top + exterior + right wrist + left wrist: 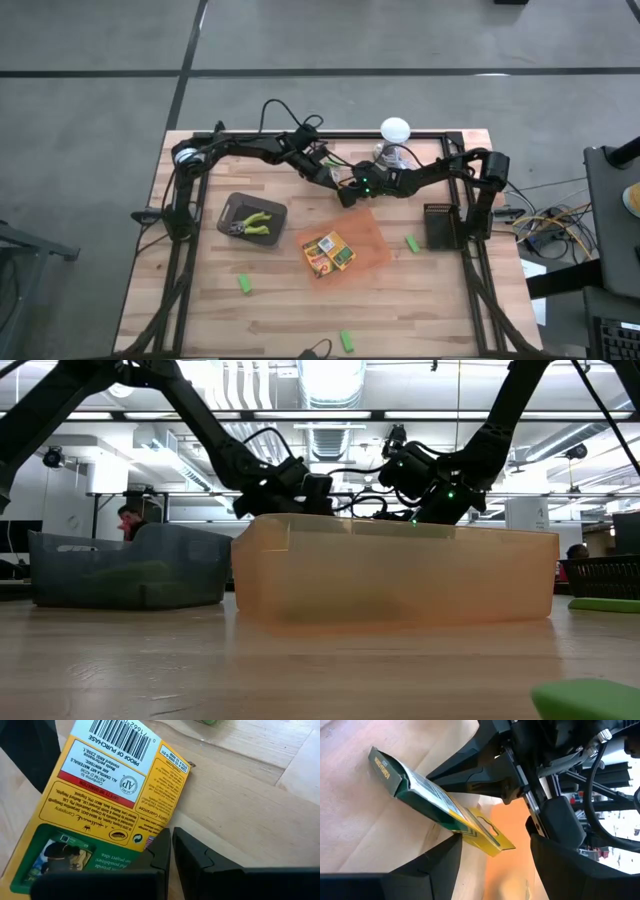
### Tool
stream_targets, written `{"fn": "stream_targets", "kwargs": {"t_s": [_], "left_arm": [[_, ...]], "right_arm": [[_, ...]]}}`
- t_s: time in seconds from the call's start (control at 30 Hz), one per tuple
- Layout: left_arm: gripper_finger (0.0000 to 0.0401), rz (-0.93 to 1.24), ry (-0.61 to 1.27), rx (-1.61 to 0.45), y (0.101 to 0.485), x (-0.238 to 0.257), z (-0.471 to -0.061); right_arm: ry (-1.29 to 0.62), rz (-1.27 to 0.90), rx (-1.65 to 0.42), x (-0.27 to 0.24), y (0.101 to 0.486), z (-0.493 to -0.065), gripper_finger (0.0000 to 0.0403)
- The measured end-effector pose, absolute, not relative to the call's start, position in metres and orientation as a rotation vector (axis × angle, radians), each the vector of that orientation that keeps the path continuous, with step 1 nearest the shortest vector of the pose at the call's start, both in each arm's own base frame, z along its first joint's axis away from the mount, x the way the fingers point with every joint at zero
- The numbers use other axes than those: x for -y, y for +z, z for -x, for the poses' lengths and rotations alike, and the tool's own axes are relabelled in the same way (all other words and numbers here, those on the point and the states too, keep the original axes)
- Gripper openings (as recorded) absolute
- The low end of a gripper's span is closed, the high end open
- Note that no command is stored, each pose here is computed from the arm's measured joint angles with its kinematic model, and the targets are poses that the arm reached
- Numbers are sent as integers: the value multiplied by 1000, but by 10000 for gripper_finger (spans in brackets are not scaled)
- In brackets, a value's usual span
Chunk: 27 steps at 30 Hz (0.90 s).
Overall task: Pick & Place School Supplies
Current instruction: Put the crayon box into the orange bin
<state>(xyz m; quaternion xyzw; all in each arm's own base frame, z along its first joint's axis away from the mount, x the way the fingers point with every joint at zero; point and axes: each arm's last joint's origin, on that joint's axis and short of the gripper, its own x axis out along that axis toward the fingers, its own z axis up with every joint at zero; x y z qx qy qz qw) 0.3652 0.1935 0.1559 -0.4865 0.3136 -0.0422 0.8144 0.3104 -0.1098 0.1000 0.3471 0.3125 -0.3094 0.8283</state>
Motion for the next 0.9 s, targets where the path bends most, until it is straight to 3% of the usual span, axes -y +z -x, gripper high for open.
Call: {"fn": "stream_targets", "kwargs": {"t_s": [0.47, 0.7, 0.9], "left_arm": [[246, 901, -59, -657, 156, -192, -368], [246, 726, -10, -649, 153, -192, -370], [246, 757, 19, -664, 152, -190, -370]], "right_arm": [[-656, -737, -660, 110, 100, -310, 26], [-652, -737, -651, 110, 100, -311, 27], [-651, -738, -653, 110, 100, -311, 27]]}}
